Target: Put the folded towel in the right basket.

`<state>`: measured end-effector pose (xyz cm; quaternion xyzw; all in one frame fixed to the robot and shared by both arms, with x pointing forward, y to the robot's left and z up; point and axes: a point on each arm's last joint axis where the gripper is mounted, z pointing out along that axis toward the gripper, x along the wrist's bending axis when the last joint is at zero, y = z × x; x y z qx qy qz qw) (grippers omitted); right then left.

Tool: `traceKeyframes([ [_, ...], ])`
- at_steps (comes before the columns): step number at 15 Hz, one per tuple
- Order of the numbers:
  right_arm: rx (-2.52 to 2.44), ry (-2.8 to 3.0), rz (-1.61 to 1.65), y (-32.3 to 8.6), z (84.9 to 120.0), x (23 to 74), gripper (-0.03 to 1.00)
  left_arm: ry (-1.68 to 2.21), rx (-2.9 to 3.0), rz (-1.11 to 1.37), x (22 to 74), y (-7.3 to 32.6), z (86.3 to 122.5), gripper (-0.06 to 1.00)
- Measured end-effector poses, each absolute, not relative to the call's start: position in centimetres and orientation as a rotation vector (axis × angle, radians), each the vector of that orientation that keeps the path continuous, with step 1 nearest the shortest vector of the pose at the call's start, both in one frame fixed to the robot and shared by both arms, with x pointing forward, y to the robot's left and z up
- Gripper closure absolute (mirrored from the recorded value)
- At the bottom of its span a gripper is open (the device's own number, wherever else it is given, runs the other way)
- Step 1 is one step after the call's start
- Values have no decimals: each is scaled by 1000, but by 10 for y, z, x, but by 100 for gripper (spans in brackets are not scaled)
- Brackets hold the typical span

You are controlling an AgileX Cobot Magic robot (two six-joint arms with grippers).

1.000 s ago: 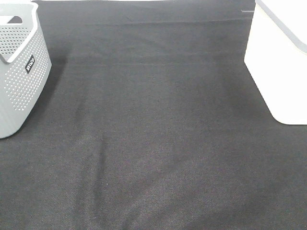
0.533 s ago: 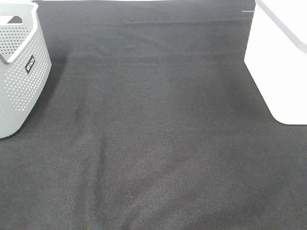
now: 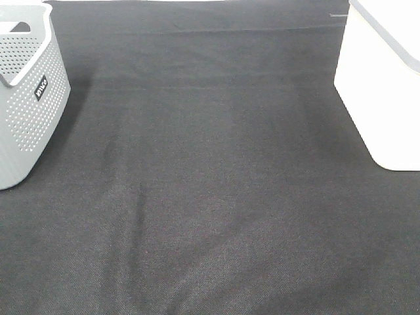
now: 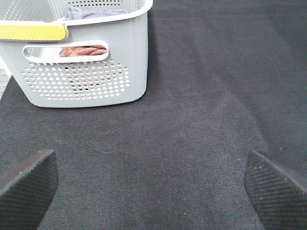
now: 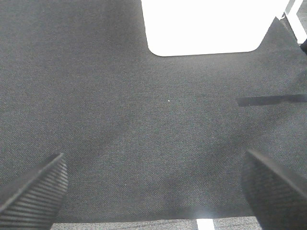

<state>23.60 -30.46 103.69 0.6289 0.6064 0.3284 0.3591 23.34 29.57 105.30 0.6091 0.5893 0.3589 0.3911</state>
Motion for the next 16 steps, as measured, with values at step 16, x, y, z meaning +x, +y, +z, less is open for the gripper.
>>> traceKeyframes([
  [16, 1622, 1564, 847, -305, 1037, 236, 2, 1496, 1547, 910, 233, 296, 1053, -3],
])
